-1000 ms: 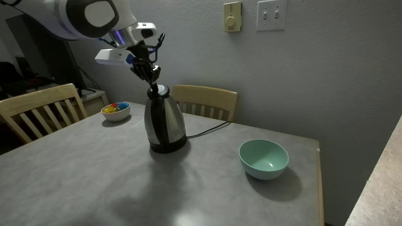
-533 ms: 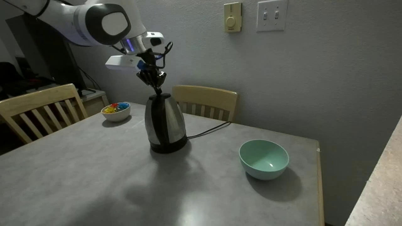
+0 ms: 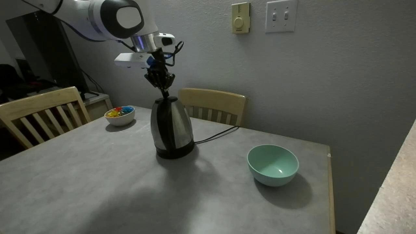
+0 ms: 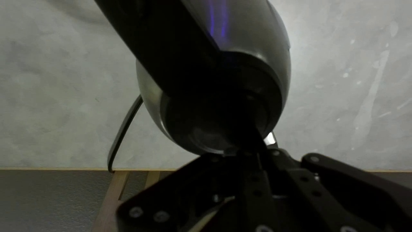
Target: Closed the lid of the kettle
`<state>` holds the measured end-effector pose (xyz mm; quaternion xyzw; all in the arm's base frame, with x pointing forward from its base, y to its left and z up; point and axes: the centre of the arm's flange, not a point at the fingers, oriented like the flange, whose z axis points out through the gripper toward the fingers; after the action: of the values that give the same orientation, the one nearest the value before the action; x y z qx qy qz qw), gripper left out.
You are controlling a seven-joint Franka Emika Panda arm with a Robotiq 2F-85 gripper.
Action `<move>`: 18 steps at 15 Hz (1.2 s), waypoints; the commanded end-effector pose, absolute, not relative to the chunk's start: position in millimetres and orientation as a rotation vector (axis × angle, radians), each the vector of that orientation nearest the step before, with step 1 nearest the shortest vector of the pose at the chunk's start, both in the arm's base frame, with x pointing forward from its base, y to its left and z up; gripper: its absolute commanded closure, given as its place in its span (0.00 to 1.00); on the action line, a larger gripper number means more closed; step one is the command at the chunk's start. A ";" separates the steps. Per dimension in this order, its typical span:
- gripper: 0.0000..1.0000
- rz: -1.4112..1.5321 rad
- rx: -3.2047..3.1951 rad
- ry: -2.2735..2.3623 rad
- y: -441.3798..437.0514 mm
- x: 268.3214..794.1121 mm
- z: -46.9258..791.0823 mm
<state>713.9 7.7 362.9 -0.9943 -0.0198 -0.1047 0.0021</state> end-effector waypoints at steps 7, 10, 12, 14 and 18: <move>1.00 -0.366 -3.225 -0.180 25.9 691.1 404.7; 1.00 -0.291 -3.250 -0.156 24.5 682.7 422.8; 1.00 -0.207 -3.241 -0.148 23.4 676.8 430.8; 1.00 -0.147 -3.238 -0.144 22.3 671.8 436.2; 1.00 -0.076 -3.232 -0.142 22.3 666.3 440.9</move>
<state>676.2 23.5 436.9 -0.9967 -0.0430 -0.0409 -0.0548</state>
